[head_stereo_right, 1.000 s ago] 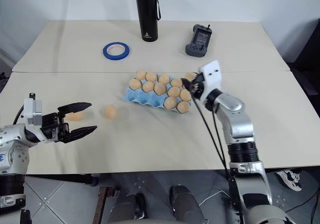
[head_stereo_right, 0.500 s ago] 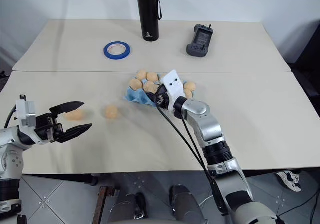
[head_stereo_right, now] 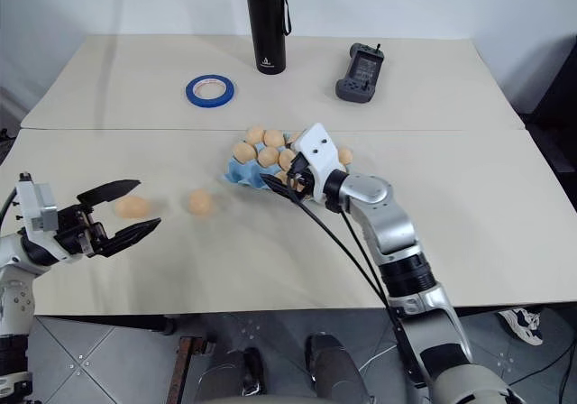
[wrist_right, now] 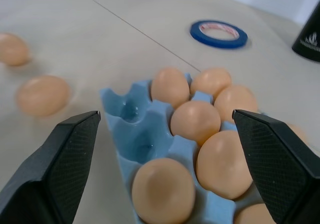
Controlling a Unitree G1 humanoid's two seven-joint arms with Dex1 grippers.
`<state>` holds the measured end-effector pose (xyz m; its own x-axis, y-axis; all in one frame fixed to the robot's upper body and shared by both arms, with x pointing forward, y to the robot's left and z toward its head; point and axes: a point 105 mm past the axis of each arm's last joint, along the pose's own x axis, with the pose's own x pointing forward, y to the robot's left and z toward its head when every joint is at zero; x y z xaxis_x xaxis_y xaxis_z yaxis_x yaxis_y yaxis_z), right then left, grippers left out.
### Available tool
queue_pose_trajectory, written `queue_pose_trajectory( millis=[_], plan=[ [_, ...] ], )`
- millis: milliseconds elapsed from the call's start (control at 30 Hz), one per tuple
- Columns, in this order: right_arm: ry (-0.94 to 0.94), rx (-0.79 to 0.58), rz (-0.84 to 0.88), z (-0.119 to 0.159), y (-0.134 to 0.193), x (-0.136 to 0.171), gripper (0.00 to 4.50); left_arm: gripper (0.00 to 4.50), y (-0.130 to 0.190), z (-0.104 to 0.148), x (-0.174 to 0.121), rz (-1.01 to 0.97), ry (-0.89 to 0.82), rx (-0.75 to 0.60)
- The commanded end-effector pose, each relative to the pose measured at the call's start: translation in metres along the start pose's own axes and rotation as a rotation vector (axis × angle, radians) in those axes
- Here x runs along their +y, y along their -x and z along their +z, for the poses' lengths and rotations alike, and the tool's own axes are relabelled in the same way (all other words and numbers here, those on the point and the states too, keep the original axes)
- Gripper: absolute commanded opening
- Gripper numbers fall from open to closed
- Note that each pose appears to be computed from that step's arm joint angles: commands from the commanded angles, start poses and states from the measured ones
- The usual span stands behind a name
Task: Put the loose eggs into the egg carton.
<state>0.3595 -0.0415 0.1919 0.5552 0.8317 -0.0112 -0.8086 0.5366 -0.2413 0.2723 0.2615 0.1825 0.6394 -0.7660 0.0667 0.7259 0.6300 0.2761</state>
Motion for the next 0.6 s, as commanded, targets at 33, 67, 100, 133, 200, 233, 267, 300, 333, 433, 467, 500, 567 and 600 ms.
queue_pose_trajectory(
  millis=[33, 67, 100, 133, 200, 233, 267, 300, 333, 433, 467, 500, 567, 600],
  plan=[
    [0.001, -0.049, 0.077, 0.016, 0.026, 0.0, 4.43, 4.5, 0.014, 0.018, 0.009, 0.122, -0.07, -0.024],
    [-0.006, -0.044, 0.086, 0.014, 0.035, -0.004, 4.43, 4.5, 0.019, 0.019, 0.012, 0.167, -0.077, -0.023],
    [-0.006, -0.04, 0.091, 0.013, 0.043, -0.007, 4.43, 4.5, 0.024, 0.021, 0.013, 0.202, -0.084, -0.02],
    [0.003, -0.035, 0.099, 0.011, 0.05, -0.009, 4.43, 4.5, 0.03, 0.021, 0.014, 0.235, -0.086, -0.013],
    [0.038, -0.017, 0.146, 0.007, 0.065, -0.008, 4.43, 4.5, 0.041, 0.018, 0.014, 0.304, -0.087, 0.007],
    [0.044, -0.007, 0.168, 0.004, 0.072, -0.008, 4.43, 4.5, 0.045, 0.017, 0.014, 0.334, -0.09, 0.015],
    [0.05, 0.002, 0.19, 0.001, 0.079, -0.008, 4.43, 4.5, 0.051, 0.015, 0.015, 0.372, -0.094, 0.023],
    [0.051, 0.005, 0.203, -0.002, 0.086, -0.009, 4.43, 4.5, 0.055, 0.014, 0.015, 0.411, -0.097, 0.024],
    [0.045, 0.006, 0.212, -0.004, 0.094, -0.011, 4.43, 4.5, 0.059, 0.013, 0.015, 0.45, -0.1, 0.016],
    [0.022, 0.013, 0.243, -0.009, 0.11, -0.012, 4.43, 4.5, 0.068, 0.011, 0.008, 0.499, -0.087, 0.007],
    [0.013, 0.01, 0.251, -0.009, 0.115, -0.013, 4.43, 4.5, 0.073, 0.01, 0.004, 0.506, -0.081, 0.012],
    [0.005, 0.013, 0.258, -0.01, 0.12, -0.013, 4.43, 4.5, 0.078, 0.008, 0.002, 0.518, -0.074, 0.021],
    [-0.007, 0.03, 0.264, -0.012, 0.128, -0.014, 4.43, 4.5, 0.088, 0.007, -0.002, 0.543, -0.075, 0.038],
    [-0.01, 0.044, 0.267, -0.014, 0.131, -0.015, 4.43, 4.5, 0.093, 0.008, -0.003, 0.553, -0.079, 0.045]
  ],
)
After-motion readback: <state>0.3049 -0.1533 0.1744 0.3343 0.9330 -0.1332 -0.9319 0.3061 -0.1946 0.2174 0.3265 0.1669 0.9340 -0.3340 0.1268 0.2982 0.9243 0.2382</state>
